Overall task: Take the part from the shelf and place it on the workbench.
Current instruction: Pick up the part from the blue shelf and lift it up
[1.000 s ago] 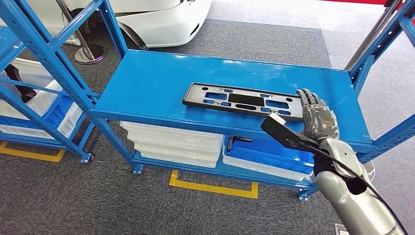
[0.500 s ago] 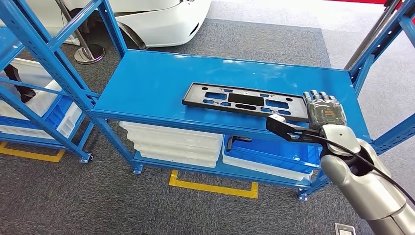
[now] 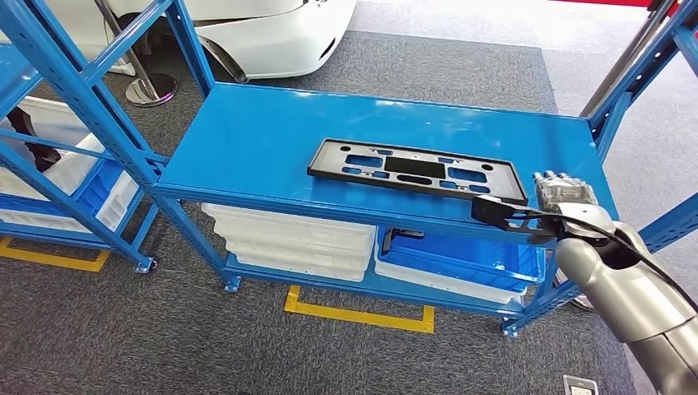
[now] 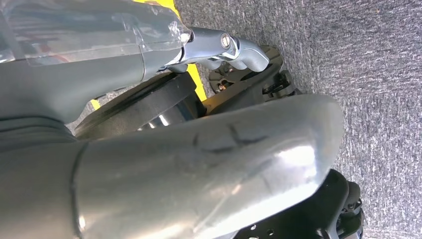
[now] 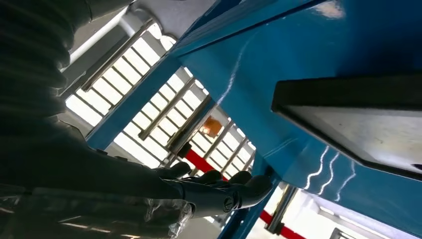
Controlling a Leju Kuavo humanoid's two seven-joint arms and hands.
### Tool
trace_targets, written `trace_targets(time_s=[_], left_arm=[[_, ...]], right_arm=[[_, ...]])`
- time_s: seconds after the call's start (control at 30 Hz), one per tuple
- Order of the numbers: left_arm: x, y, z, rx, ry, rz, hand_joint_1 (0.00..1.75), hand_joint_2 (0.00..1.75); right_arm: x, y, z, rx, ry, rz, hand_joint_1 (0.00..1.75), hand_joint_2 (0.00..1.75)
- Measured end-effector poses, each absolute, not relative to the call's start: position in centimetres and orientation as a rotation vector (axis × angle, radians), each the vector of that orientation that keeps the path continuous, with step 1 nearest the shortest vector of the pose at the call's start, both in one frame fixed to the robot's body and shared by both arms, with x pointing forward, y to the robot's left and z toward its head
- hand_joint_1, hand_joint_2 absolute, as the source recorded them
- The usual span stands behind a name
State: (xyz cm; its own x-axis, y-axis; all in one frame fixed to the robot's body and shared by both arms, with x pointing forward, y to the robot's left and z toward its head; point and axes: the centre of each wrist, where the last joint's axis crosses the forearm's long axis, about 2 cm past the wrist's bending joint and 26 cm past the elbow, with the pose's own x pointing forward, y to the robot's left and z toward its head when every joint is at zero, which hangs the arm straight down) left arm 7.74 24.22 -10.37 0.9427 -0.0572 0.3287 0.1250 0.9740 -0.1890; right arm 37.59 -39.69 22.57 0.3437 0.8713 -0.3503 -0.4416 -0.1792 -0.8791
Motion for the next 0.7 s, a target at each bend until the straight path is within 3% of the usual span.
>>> trace_targets(time_s=[0.27, 0.7], left_arm=[[7.7, 24.3, -10.4, -0.209, -0.335, -0.104, 0.0, 0.0], [8.1, 24.2, -10.3, -0.214, -0.326, -0.141, 0.0, 0.0]], right_arm=[[37.8, -40.5, 18.9, -1.227, -0.567, 1.183, 0.0, 1.75], [38.3, -38.5, 15.3, -1.375, -0.59, 1.364, 0.0, 1.75]])
